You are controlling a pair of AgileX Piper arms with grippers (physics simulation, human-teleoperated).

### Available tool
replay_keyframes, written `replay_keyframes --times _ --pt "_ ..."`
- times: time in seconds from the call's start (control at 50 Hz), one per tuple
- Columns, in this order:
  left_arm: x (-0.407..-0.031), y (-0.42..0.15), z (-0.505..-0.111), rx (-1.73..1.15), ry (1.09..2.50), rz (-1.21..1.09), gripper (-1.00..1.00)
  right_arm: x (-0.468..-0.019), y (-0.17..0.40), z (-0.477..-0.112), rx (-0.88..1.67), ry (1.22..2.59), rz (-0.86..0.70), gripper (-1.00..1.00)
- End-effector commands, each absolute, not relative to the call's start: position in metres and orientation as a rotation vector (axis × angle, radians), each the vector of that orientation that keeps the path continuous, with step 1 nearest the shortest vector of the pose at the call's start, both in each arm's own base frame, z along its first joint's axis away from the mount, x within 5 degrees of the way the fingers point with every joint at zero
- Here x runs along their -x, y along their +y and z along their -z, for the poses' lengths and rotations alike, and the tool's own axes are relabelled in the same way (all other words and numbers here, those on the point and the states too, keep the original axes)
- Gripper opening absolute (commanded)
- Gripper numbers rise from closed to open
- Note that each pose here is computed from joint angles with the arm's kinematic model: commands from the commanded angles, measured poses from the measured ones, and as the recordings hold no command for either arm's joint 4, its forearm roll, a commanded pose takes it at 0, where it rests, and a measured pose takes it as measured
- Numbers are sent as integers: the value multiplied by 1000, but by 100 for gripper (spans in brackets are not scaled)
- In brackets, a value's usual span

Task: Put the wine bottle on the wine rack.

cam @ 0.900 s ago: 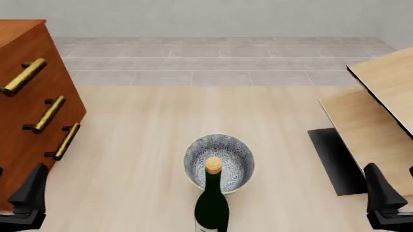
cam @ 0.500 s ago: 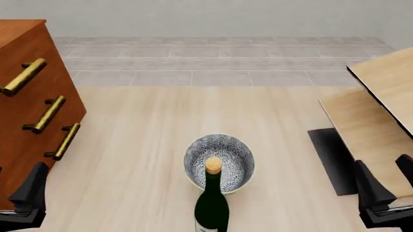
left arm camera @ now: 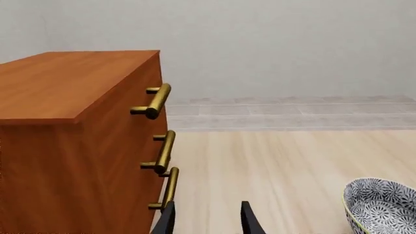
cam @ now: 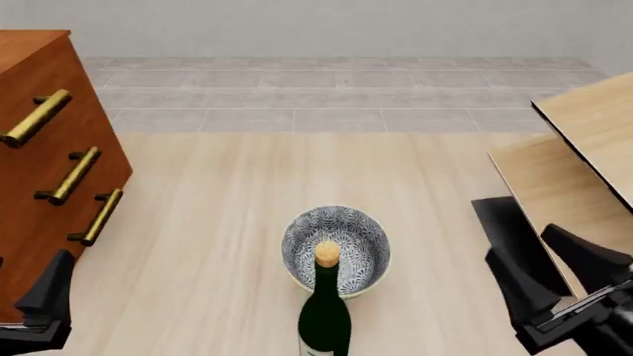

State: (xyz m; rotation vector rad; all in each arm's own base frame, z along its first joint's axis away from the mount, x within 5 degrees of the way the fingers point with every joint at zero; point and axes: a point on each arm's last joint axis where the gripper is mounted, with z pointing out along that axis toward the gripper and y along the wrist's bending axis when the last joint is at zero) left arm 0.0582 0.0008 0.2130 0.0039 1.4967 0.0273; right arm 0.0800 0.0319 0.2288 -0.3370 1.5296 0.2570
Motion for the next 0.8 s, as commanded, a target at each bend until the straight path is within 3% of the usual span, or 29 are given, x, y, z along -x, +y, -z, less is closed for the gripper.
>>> replay_keyframes --times 0.02,0.8 --pt "-60 1 -212 -7 1509 -35 100 -83 49 -235 457 1525 -371 100" --pt "-66 3 -211 -2 1543 -63 100 -90 91 -239 647 1495 -591 100"
